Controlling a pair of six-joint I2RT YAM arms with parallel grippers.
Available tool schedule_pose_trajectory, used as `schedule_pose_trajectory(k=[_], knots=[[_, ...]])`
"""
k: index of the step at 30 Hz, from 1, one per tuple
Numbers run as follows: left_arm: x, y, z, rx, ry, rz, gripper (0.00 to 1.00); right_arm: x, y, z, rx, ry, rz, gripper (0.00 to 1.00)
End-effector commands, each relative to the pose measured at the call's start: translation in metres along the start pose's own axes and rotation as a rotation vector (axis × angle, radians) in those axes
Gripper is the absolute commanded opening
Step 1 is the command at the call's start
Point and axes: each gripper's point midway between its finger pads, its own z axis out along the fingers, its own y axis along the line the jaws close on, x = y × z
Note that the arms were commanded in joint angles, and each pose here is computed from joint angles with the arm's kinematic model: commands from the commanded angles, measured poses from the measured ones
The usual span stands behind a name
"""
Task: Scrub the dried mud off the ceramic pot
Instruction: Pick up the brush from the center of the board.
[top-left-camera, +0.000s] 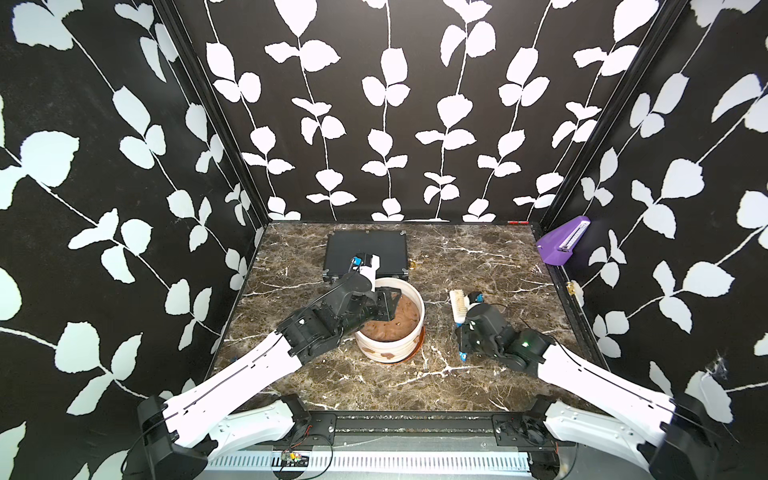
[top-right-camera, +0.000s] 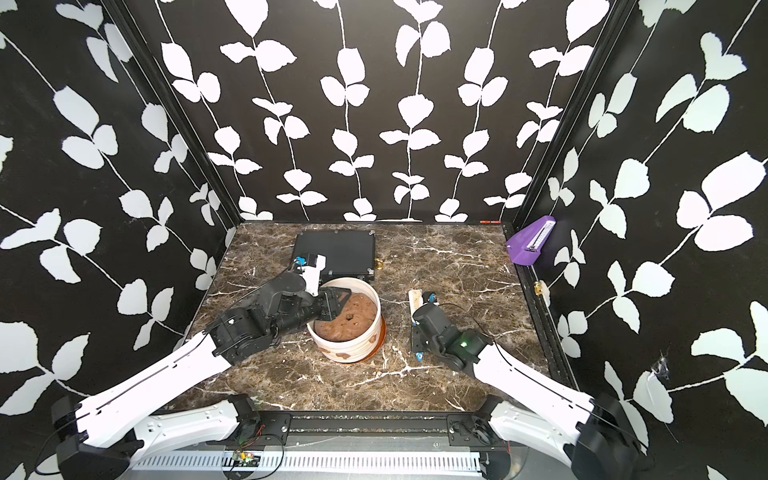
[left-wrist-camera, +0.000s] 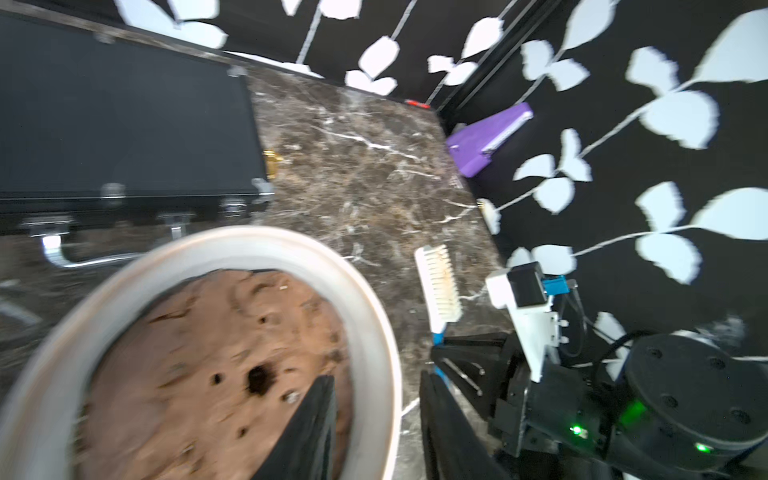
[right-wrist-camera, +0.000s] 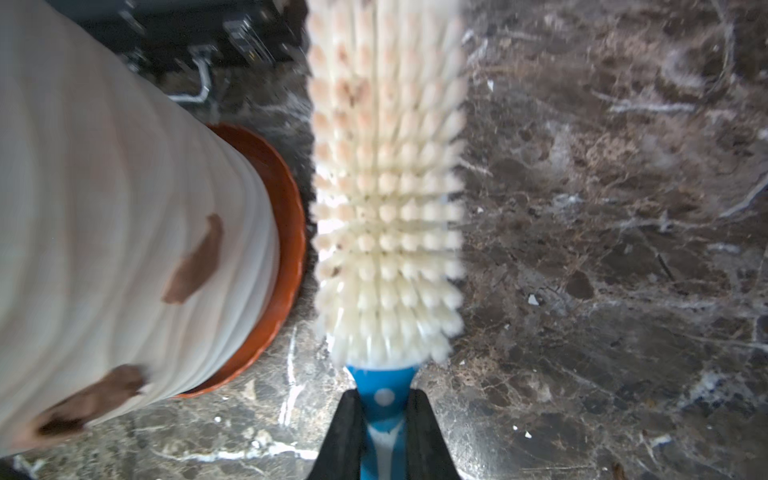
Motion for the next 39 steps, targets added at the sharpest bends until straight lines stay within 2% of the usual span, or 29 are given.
schedule_pose_trajectory(k=[1,7,13,15,25,29,32,39], knots=[[-0.007,-0.038,0.001,0.212,-0.034,-0.042,0.38,-0.031,0.021,-0.024,-0.084,-0.102,-0.003,0.00],[-0.009,-0.064,0.008,0.372,-0.048,-0.059,0.41,-0.078,0.072,-0.070,-0.295,-0.191,-0.014,0.00],[-0.017,-0.073,0.017,0.415,-0.086,-0.087,0.56,-0.094,0.110,-0.089,-0.456,-0.188,-0.030,0.00],[-0.017,-0.072,0.023,0.409,-0.081,-0.099,0.57,-0.095,0.119,-0.091,-0.496,-0.184,-0.029,0.00],[0.003,-0.069,0.041,0.426,-0.019,-0.120,0.40,-0.104,0.128,-0.097,-0.520,-0.196,-0.001,0.00],[0.010,-0.064,0.045,0.410,0.005,-0.116,0.38,-0.107,0.131,-0.097,-0.522,-0.197,-0.001,0.00],[0.011,-0.067,0.048,0.424,0.018,-0.122,0.32,-0.108,0.130,-0.095,-0.509,-0.190,-0.005,0.00],[0.015,-0.074,0.055,0.455,0.048,-0.127,0.28,-0.107,0.133,-0.090,-0.510,-0.174,-0.014,0.00]])
